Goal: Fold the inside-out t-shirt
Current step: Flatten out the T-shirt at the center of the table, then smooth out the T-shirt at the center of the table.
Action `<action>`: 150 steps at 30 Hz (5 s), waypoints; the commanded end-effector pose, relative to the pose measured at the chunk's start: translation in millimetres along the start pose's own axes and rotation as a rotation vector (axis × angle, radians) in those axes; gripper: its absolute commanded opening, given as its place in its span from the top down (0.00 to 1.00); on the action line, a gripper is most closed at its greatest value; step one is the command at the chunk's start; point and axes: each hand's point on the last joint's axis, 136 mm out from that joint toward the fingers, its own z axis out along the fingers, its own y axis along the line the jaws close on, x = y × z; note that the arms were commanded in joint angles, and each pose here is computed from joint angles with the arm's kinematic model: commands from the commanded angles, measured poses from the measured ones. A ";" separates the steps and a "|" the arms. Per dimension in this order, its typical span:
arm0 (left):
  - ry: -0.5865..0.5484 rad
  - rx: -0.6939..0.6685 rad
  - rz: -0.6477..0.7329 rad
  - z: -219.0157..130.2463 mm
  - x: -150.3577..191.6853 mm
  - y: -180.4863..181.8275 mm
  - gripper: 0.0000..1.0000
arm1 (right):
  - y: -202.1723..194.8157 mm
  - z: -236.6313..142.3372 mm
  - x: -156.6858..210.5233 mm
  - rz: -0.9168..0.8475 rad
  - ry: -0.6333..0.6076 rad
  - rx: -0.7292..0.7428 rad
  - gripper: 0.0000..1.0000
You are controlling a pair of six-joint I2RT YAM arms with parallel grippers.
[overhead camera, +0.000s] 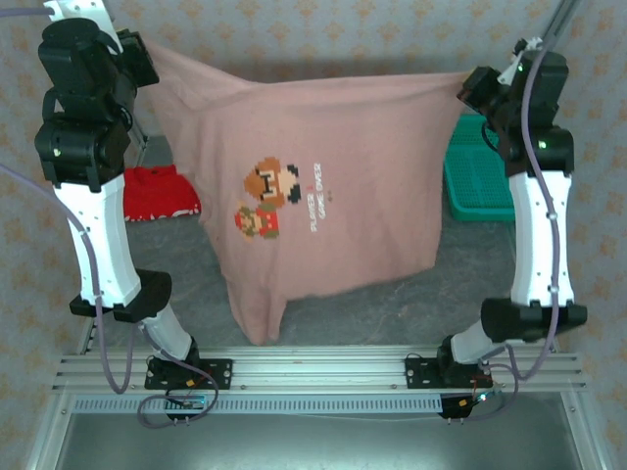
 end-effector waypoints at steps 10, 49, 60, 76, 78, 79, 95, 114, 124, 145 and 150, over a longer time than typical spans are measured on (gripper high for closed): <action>-0.317 0.279 -0.253 -101.6 -101.3 -6.5 1.00 | 71.5 -65.6 -75.2 -0.062 -0.210 -0.165 1.00; 1.135 0.188 -0.471 -204.7 469.1 2.9 1.00 | -270.0 -51.8 354.7 0.137 0.737 0.678 1.00; 1.163 0.149 -0.440 -211.7 462.3 12.2 1.00 | -267.9 -61.2 322.8 0.107 0.694 0.703 1.00; 1.313 0.113 -0.494 -222.0 525.3 11.1 1.00 | -229.4 -45.6 351.6 0.004 0.747 0.533 0.60; 1.299 0.103 -0.492 -220.1 524.3 13.1 1.00 | -184.4 -49.5 373.3 -0.046 0.789 0.359 0.56; 1.293 0.101 -0.495 -219.1 524.2 13.1 1.00 | -158.1 -52.4 387.6 -0.067 0.819 0.263 0.55; 1.274 0.134 -0.485 -215.2 523.8 9.6 1.00 | 72.8 -84.8 627.4 -0.087 1.239 -0.298 0.48; 1.287 0.190 -0.484 -219.5 522.0 2.2 1.00 | 65.1 -99.3 597.6 -0.097 1.268 -0.147 0.98; 1.314 0.156 -0.400 -225.6 537.3 1.9 1.00 | 79.0 -94.0 583.5 -0.054 1.305 -0.109 0.94; 1.289 0.109 -0.369 -213.4 559.9 6.9 1.00 | 66.0 -111.3 604.7 -0.144 1.402 -0.163 0.58; 1.293 0.165 -0.395 -216.1 548.3 -3.0 1.00 | 48.3 -118.2 584.0 -0.262 1.353 -0.144 0.57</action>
